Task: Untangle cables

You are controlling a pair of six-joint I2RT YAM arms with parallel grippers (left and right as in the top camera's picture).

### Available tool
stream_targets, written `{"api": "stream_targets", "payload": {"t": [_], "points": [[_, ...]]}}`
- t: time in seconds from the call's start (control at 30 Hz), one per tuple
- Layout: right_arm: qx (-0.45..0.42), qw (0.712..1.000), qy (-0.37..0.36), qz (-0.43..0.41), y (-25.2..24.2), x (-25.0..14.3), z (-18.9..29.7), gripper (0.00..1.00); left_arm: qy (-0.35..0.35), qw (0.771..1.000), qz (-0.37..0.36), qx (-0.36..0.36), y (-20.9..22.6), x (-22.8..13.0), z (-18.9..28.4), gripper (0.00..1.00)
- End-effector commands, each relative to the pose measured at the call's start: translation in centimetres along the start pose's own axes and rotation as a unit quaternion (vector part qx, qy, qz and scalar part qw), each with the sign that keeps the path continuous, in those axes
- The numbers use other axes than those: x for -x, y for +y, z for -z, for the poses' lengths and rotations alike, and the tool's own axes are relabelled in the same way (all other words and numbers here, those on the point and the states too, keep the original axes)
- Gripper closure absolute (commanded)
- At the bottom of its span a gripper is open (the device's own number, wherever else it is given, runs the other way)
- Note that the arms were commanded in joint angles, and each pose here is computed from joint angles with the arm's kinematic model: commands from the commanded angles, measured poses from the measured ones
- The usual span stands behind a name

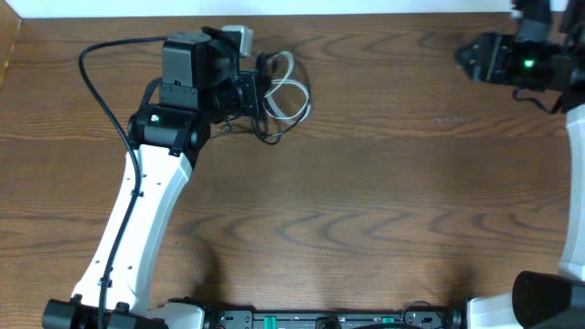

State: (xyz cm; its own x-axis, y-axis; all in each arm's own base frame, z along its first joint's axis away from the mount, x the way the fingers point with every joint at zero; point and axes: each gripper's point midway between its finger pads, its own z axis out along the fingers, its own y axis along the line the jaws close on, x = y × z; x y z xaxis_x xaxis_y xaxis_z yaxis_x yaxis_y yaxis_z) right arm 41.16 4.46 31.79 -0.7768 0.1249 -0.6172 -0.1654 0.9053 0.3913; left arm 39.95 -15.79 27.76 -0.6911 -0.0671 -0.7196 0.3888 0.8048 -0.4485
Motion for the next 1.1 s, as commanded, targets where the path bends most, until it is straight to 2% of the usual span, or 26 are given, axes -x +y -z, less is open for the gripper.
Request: {"api": "stream_targets", "payload": {"t": [0.0, 0.2, 0.27, 0.33, 0.37, 0.63, 0.83, 0.93, 1.07], "points": [[0.074, 0.996, 0.04, 0.036, 4.1, -1.9, -2.2, 0.34, -0.002, 0.995, -0.003, -0.096, -3.7, 0.6, 1.0, 0.93], [0.123, 0.985, 0.104, 0.061, 8.7, -4.9, -6.4, 0.23, -0.001, 0.995, 0.015, -0.104, -4.0, 0.6, 1.0, 0.93], [0.133, 0.982, 0.12, 0.061, 10.1, -5.6, -8.1, 0.23, 0.001, 0.994, 0.016, -0.11, -4.2, 0.6, 1.1, 0.93], [0.14, 0.979, 0.134, 0.059, 11.1, -6.3, -9.8, 0.24, 0.002, 0.994, 0.016, -0.11, -4.2, 0.5, 1.1, 0.93], [0.144, 0.977, 0.152, 0.041, 11.9, -7.1, -12.2, 0.27, 0.002, 0.994, 0.023, -0.11, -4.2, 0.5, 1.1, 0.93], [0.176, 0.97, 0.168, -0.005, 14.6, -8.2, -18.0, 0.35, 0.002, 0.994, 0.023, -0.109, -4.1, 0.6, 1.1, 0.93], [0.095, 0.974, 0.204, -0.037, 13.0, -11.5, -22.8, 0.56, -0.01, 0.994, 0.016, -0.108, -4.1, 1.2, 1.1, 0.92], [0.017, 0.974, 0.224, -0.04, 9.6, -13.3, -24.4, 0.67, -0.027, 0.995, 0.013, -0.098, -3.5, 2.0, 1.3, 0.93], [-0.122, 0.964, 0.231, -0.04, 3.0, -14.0, -24.0, 0.95, -0.053, 0.996, 0.021, -0.067, -0.9, 3.3, 2.1, 0.93]]}}
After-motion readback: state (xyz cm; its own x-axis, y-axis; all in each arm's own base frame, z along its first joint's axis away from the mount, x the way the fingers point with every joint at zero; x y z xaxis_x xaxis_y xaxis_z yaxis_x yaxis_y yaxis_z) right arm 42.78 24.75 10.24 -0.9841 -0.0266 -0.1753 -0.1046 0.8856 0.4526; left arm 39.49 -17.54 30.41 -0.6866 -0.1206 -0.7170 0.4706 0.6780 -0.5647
